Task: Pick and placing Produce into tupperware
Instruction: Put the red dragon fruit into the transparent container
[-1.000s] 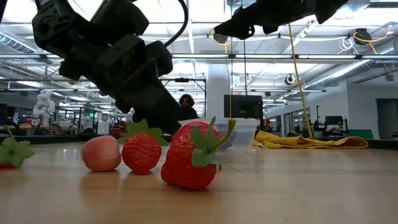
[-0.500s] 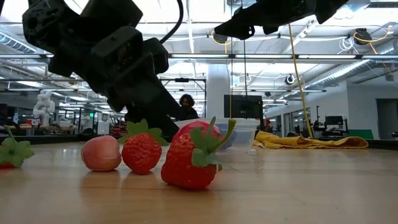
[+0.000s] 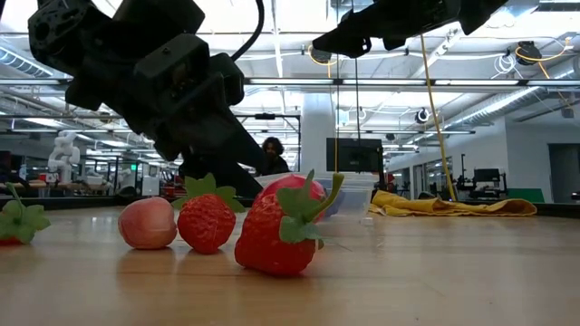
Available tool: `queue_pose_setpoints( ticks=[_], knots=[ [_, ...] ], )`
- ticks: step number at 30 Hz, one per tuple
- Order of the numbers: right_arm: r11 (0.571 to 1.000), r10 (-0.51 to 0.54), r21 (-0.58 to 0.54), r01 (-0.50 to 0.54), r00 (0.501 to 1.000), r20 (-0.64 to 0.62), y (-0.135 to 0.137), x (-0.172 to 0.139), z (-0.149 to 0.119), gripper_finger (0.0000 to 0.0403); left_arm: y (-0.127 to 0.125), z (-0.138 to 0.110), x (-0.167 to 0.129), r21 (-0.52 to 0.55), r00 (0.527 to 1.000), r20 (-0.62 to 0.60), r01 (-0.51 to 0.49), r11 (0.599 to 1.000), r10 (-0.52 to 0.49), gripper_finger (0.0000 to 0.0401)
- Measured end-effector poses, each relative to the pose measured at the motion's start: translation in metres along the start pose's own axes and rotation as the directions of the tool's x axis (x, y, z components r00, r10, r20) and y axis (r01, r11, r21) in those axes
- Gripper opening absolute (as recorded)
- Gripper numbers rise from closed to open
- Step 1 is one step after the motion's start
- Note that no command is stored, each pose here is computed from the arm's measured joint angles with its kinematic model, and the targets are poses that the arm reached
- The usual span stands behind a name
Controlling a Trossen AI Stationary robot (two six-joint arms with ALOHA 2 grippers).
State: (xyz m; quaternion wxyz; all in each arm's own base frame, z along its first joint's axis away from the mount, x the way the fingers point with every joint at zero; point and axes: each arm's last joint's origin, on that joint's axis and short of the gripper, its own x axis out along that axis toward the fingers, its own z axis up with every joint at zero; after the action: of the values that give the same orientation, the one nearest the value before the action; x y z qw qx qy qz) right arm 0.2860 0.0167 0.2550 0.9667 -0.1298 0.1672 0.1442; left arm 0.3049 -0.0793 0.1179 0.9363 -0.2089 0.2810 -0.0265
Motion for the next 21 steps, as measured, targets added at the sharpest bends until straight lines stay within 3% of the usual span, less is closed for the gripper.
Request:
queue_pose_setpoints(
  ticks=[13, 21],
  knots=[
    [1.0, 0.0, 0.0, 0.0, 1.0, 0.0, 0.0, 0.0, 0.0, 0.0307, -0.008, -0.003, 0.0, -0.007, 1.0, 0.011, -0.016, 1.0, 0.016, 0.0308],
    [1.0, 0.0, 0.006, 0.0, 1.0, 0.0, 0.0, 0.0, 0.0, 0.0307, -0.019, 0.009, 0.006, 0.073, 0.999, -0.026, -0.045, 0.996, 0.047, 0.0308]
  ],
)
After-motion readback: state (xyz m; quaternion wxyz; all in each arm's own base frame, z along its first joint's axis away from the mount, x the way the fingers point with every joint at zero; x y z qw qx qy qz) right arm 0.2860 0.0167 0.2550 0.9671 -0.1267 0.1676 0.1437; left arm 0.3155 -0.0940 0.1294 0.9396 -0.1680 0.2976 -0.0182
